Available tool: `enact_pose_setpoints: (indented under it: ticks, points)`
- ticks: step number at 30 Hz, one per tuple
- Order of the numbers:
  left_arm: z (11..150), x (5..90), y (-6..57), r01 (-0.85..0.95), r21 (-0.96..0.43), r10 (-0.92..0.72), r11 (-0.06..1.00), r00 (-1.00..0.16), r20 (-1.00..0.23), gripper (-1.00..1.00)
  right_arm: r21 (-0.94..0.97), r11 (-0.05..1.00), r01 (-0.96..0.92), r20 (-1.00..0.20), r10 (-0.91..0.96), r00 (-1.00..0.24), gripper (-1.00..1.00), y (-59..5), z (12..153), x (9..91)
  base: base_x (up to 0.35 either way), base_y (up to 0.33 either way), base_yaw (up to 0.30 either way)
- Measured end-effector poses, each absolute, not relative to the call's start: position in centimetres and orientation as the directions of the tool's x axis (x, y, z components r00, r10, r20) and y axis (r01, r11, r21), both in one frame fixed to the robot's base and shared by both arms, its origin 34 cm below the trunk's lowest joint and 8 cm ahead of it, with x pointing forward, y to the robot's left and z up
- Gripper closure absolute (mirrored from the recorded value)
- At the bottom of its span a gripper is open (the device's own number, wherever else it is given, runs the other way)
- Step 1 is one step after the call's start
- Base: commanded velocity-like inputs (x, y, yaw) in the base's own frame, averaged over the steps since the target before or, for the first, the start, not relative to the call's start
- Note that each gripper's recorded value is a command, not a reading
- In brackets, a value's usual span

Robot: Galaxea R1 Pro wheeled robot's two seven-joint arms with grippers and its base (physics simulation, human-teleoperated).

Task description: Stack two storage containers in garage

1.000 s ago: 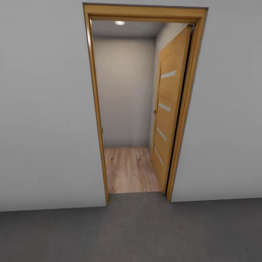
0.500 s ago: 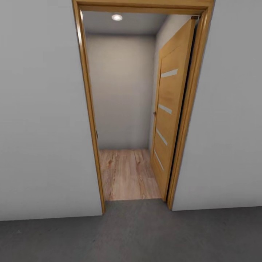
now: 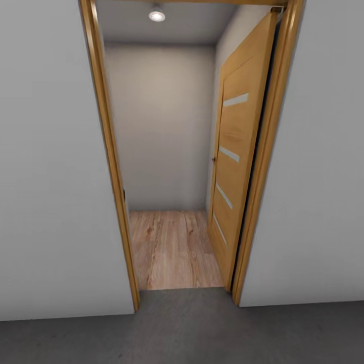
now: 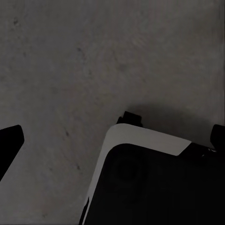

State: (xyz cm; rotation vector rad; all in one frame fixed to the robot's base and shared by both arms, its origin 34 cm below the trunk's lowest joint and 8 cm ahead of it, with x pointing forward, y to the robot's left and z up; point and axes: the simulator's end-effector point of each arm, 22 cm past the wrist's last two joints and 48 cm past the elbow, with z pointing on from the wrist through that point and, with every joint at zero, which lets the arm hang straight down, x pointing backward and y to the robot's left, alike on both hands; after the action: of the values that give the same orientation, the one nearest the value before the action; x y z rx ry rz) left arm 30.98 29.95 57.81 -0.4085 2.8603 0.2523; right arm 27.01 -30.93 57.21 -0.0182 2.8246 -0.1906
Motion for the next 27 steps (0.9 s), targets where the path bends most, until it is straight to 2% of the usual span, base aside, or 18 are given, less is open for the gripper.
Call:
enact_pose_setpoints:
  ticks: [9,27]
  points:
    - [57.81,30.97,29.95,-0.294,0.136,-0.253,0.946,-0.932,-0.259,-1.0,-0.135,0.991,0.0,-0.305,-0.042,-0.952,-1.0,-30.97,57.22,27.06,0.317,-0.11,0.222]
    - [57.81,30.98,29.94,-0.294,0.135,-0.253,0.946,-0.932,-0.26,-1.0,-0.134,0.991,-0.007,-0.301,-0.048,-0.952,-1.0,-31.09,57.21,27.01,0.317,-0.134,0.014]
